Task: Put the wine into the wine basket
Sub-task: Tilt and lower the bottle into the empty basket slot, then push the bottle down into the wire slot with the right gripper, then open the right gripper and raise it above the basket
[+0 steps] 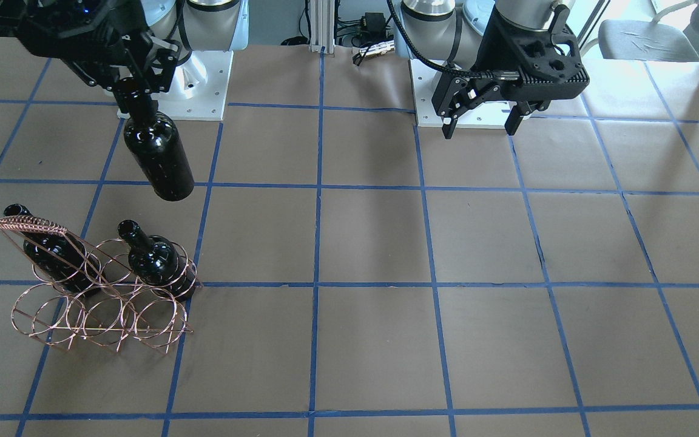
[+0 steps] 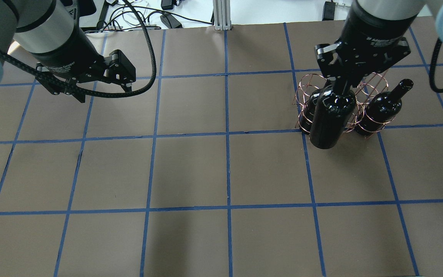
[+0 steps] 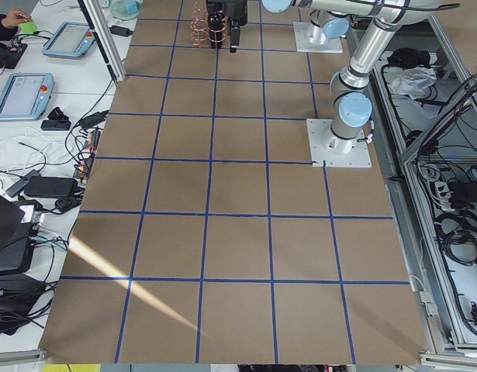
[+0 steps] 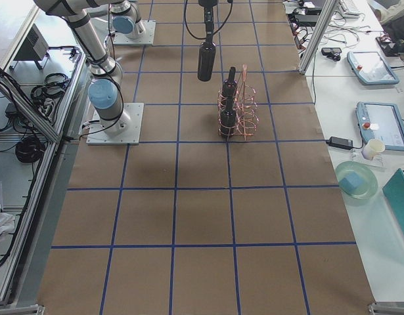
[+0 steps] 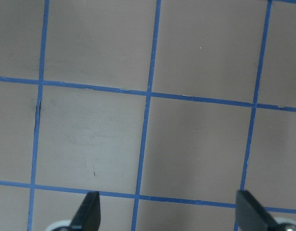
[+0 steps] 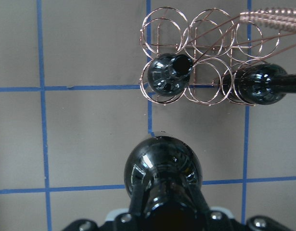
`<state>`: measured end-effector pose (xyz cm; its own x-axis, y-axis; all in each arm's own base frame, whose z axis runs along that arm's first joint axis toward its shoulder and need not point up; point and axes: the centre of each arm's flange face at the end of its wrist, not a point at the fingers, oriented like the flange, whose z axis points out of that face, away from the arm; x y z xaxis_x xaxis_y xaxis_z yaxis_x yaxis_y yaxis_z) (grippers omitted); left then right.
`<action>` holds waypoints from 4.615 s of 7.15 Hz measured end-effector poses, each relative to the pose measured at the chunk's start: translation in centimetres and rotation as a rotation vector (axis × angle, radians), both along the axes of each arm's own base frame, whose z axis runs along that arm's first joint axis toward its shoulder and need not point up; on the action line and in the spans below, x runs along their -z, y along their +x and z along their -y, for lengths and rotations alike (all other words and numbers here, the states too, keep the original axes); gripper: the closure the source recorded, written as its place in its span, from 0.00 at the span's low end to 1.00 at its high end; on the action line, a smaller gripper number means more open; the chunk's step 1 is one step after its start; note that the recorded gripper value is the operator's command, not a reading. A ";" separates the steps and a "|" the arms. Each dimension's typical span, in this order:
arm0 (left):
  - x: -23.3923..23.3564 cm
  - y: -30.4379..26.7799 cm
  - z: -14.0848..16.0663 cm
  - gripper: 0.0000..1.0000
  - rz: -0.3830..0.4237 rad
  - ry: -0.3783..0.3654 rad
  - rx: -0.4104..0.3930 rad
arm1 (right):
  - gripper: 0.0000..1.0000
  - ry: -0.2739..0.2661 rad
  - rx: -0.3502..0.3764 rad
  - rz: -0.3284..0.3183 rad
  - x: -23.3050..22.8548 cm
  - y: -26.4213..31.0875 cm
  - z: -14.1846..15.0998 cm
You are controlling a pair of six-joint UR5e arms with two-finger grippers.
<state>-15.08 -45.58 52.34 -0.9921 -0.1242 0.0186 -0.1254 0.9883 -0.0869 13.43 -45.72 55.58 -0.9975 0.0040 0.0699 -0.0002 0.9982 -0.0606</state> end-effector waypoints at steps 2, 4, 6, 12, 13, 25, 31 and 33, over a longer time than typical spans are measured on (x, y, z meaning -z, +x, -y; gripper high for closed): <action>-0.1 0.0 -0.2 0.00 0.000 -0.004 0.002 | 0.97 -0.009 -0.042 -0.003 -0.1 -5.0 1.5; 0.0 0.0 -0.5 0.00 0.003 -0.001 0.030 | 0.97 -0.048 -0.055 -0.006 0.8 -7.0 3.9; 0.0 0.2 -1.2 0.00 0.007 0.000 0.064 | 0.97 -0.075 -0.086 0.009 2.2 -7.3 6.2; -0.2 0.7 -3.3 0.00 0.007 -0.018 0.063 | 0.98 -0.048 -0.189 0.020 4.5 -9.0 8.1; -0.3 0.7 -3.3 0.00 0.007 -0.024 0.062 | 0.98 -0.041 -0.189 0.028 5.0 -9.6 8.1; -0.5 0.7 -3.2 0.00 0.009 -0.038 0.062 | 0.94 -0.007 -0.247 0.047 12.1 -10.5 10.0; -0.4 0.7 -3.1 0.00 0.008 -0.038 0.064 | 0.01 0.004 -0.219 0.043 15.0 -10.8 10.7; -0.5 0.7 -3.2 0.00 0.009 -0.040 0.065 | 0.00 -0.061 -0.177 0.024 12.9 -10.8 11.2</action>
<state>-14.38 -42.40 52.83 -0.9981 -0.0593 0.0137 -0.0605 0.9900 -0.1271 2.67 -56.90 42.64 -0.9844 -0.1681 0.0511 -0.1733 0.9772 -0.1227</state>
